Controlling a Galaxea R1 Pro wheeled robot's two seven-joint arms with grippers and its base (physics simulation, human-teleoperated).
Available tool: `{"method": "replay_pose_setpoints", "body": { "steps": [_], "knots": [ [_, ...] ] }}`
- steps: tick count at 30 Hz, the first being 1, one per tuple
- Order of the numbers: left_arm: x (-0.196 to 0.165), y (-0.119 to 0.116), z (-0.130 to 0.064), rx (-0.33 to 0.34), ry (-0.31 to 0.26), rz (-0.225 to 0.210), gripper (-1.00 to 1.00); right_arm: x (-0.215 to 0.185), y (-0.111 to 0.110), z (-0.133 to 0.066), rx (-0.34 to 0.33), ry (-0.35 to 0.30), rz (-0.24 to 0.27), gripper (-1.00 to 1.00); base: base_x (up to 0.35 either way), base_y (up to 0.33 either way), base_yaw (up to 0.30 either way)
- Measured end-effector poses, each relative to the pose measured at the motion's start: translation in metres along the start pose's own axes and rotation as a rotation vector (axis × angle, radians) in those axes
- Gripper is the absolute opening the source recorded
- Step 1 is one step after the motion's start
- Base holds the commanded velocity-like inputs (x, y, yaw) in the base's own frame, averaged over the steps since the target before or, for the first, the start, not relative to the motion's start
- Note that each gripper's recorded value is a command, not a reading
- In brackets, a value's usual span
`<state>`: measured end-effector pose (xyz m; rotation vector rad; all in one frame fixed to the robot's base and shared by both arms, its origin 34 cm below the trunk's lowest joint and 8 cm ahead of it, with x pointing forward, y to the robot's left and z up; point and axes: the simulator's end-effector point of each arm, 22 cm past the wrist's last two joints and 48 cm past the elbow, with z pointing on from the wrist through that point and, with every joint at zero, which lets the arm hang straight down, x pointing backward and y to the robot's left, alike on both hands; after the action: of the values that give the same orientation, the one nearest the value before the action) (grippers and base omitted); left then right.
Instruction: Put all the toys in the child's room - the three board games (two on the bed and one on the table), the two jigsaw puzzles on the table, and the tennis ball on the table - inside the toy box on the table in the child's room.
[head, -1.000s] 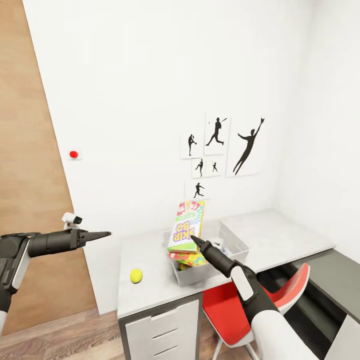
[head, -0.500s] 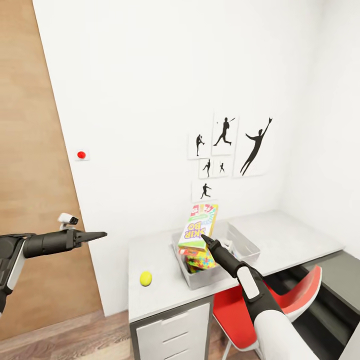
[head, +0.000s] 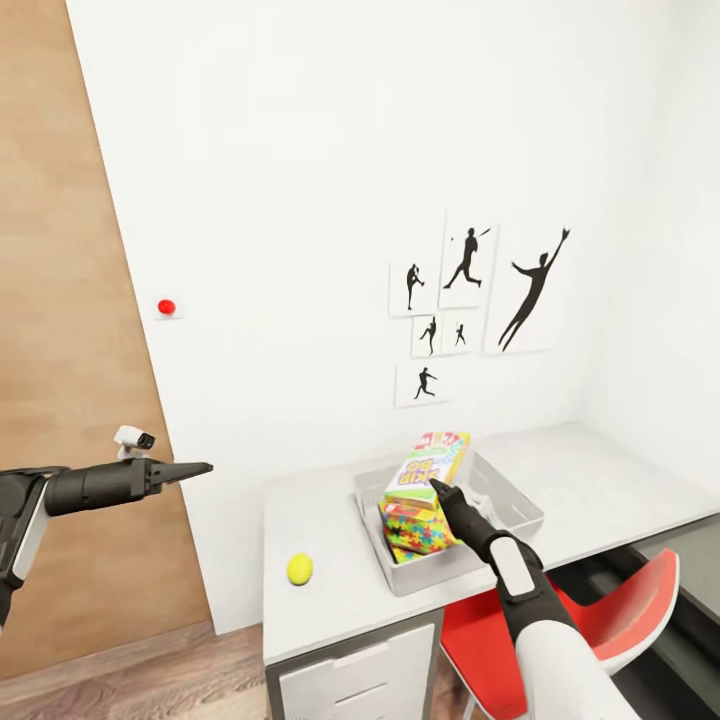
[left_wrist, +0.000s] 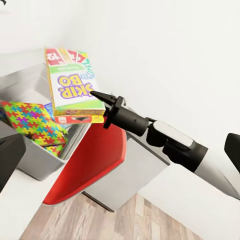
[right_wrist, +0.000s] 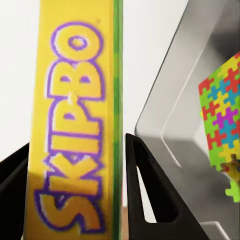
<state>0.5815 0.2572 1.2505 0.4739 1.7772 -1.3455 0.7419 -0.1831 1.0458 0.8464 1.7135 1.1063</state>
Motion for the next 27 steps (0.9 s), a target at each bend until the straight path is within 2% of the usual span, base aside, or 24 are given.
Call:
{"method": "replay_pose_setpoints", "body": {
  "steps": [3, 7, 12, 18, 19, 23, 27],
  "knots": [
    [0.001, 0.002, 0.001, -0.001, 0.001, -0.004, 1.0, -0.005, -0.005, 0.0, 0.015, -0.021, 0.006, -1.0, 0.001, 0.0, 0.101],
    [0.002, 0.005, 0.001, -0.002, 0.003, -0.01, 1.0, -0.018, -0.011, 0.0, 0.025, -0.084, -0.007, -1.0, 0.0, 0.0, 0.101],
    [0.004, 0.008, 0.002, -0.003, 0.006, -0.016, 1.0, -0.026, -0.019, -0.001, 0.037, -0.115, 0.005, -1.0, 0.0, 0.0, 0.1],
    [0.006, 0.011, 0.003, -0.004, 0.009, -0.023, 1.0, -0.038, -0.021, -0.002, 0.043, -0.183, -0.003, -1.0, 0.0, 0.0, 0.064],
    [0.006, 0.012, 0.003, -0.005, 0.009, -0.023, 1.0, -0.041, -0.023, -0.002, 0.055, -0.2, -0.007, -1.0, 0.0, 0.0, 0.011],
    [0.006, 0.012, 0.004, -0.004, 0.009, -0.023, 1.0, -0.056, -0.048, -0.006, 0.213, -0.268, 0.003, -1.0, 0.0, 0.0, 0.004],
    [0.006, 0.012, 0.004, -0.003, 0.009, -0.023, 1.0, -0.072, -0.049, -0.006, 0.265, -0.322, 0.009, -1.0, 0.0, 0.0, 0.0]
  ]
}}
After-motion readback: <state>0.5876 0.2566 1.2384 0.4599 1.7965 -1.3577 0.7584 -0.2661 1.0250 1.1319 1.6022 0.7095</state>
